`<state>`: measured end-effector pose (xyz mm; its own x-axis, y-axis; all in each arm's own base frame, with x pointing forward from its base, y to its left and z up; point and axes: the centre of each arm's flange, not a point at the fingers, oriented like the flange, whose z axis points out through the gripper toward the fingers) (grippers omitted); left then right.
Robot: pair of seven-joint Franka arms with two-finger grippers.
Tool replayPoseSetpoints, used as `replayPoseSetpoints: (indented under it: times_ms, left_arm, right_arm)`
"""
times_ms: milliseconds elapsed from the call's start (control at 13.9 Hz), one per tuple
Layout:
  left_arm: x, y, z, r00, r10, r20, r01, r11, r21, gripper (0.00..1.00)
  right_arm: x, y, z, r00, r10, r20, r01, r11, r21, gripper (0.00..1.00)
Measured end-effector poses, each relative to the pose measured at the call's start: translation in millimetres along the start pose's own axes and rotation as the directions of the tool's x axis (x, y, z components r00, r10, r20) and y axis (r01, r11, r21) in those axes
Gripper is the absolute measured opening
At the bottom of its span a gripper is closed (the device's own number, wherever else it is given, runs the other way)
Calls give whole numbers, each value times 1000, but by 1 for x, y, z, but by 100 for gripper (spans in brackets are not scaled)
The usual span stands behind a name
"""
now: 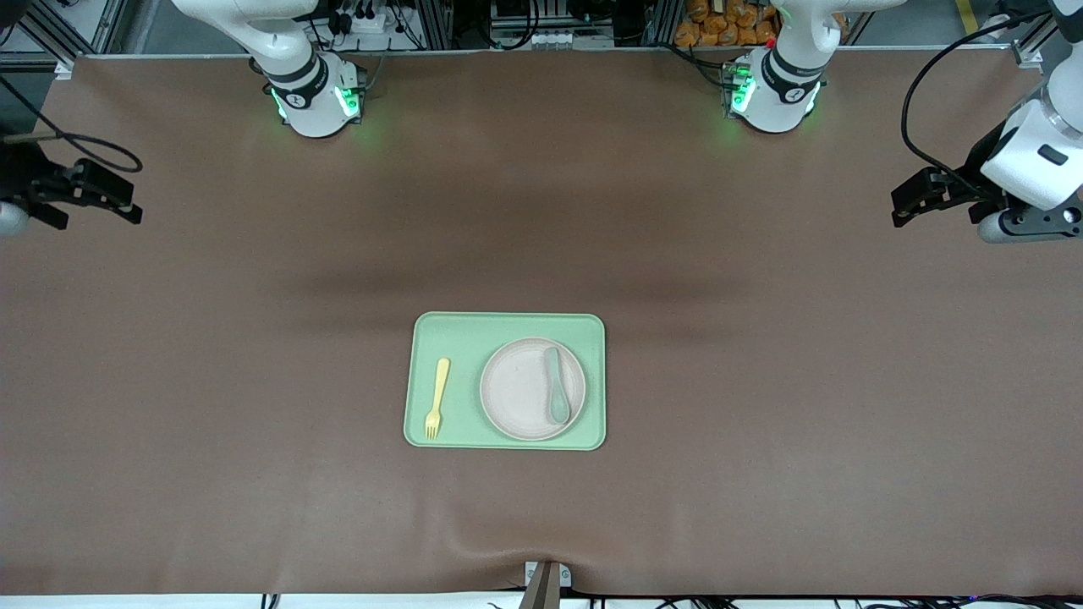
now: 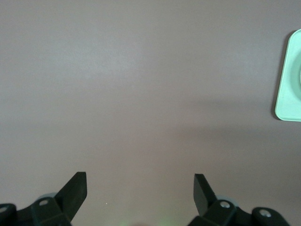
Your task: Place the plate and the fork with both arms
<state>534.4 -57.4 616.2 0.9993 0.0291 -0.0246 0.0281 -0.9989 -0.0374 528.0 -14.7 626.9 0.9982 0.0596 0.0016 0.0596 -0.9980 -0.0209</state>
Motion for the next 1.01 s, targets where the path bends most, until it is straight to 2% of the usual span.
replayPoseSetpoints:
  times_ms: [216, 360, 1009]
  left_arm:
    - [-10, 0, -6, 1000, 2, -10, -2, 1000, 2, 100]
    - [-11, 2, -9, 1000, 5, -15, -5, 1000, 2, 100]
    - [-12, 10, -15, 1000, 15, -25, -16, 999, -33, 100]
  right_arm:
    - [9, 2, -6, 999, -3, -46, 2, 1000, -29, 100]
    - [23, 3, -9, 998, -4, -59, 2, 999, -44, 100]
    - [35, 6, -6, 999, -1, -54, -1, 999, -49, 100]
